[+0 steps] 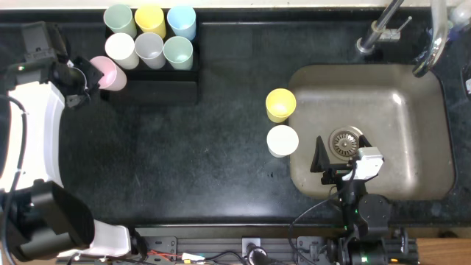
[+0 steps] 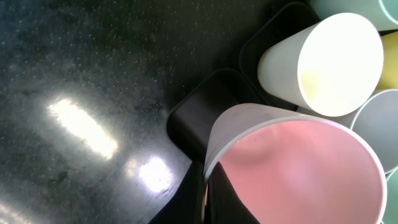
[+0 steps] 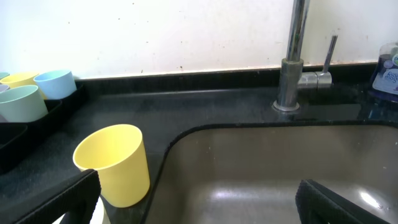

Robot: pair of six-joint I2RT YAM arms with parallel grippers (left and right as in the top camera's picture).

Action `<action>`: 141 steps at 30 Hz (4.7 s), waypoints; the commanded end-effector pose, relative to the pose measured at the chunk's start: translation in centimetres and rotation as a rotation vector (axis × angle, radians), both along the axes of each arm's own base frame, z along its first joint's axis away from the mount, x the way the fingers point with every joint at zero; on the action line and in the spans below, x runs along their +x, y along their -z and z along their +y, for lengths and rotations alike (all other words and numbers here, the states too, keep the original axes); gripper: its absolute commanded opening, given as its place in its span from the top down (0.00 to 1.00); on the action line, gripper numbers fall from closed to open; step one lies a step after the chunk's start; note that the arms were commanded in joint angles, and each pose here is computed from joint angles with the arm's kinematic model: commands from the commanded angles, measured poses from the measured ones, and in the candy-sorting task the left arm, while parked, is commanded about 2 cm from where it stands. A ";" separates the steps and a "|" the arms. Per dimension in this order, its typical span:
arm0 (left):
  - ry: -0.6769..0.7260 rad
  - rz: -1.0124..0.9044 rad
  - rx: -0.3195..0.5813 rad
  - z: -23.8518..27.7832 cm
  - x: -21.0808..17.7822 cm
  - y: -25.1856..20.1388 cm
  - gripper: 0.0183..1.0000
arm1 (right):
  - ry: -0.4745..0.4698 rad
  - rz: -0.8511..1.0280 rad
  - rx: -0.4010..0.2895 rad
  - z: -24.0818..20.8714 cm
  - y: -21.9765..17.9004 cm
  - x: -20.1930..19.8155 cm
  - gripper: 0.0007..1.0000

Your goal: Store Cups

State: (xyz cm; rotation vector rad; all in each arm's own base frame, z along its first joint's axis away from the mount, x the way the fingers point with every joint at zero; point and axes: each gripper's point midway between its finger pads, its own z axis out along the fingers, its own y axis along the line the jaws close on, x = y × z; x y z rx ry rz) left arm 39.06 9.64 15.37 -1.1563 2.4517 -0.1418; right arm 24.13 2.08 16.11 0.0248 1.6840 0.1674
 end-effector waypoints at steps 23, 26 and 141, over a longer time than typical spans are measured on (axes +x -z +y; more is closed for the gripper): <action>-0.030 0.111 -0.037 0.6 0.6 4.7 0.98 | 0.002 -0.020 0.001 0.0 -0.6 0.0 0.00; -0.039 0.119 -0.015 1.0 0.4 4.7 0.98 | 0.002 -0.020 0.001 0.0 -0.6 0.0 0.00; 0.937 -0.146 -0.131 -40.6 -0.9 3.4 0.98 | 0.002 -0.020 0.001 0.0 -0.6 0.0 0.00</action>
